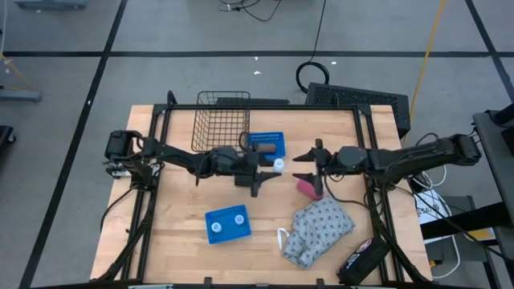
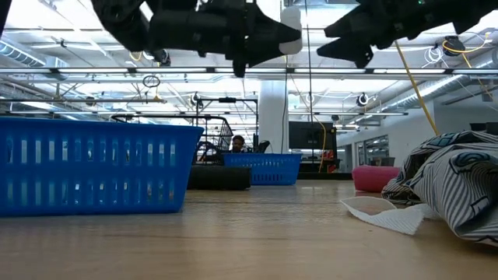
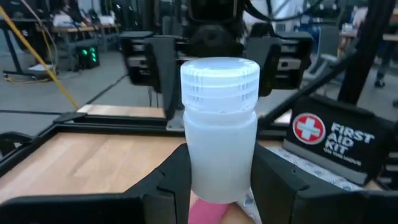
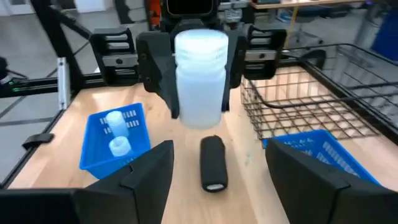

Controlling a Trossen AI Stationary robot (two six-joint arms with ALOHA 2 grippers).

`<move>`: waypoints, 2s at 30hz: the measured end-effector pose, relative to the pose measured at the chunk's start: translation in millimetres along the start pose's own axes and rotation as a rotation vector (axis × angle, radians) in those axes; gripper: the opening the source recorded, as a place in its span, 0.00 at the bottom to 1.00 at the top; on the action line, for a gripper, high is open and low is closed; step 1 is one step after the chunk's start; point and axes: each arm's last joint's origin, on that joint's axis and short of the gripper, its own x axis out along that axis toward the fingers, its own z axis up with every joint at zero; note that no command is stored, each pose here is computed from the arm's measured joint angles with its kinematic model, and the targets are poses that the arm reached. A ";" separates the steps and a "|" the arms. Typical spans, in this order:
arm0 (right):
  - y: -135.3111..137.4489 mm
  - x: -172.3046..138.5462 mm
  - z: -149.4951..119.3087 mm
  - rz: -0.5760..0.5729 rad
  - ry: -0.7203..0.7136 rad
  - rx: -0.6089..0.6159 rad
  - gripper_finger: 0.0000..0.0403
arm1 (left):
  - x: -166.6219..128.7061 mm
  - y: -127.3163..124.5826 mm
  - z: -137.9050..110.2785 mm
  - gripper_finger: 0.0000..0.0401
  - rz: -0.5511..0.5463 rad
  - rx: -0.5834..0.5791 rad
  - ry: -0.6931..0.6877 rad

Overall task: Pick & Place Medicine items
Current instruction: Put the white medicine bottle into the bottom blue basket

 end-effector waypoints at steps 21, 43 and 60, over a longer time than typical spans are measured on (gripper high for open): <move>-0.7 23.3 -22.1 0.001 -0.270 0.003 0.58 | -3.8 -2.4 5.8 0.33 -0.008 0.014 -0.113; 3.1 56.5 -24.9 0.083 -0.400 0.006 0.53 | 8.4 -0.9 -15.8 0.33 0.012 -0.007 -0.026; 2.0 52.2 -22.3 0.066 -0.336 -0.033 0.38 | 12.5 -1.4 -6.0 0.32 0.025 0.036 -0.050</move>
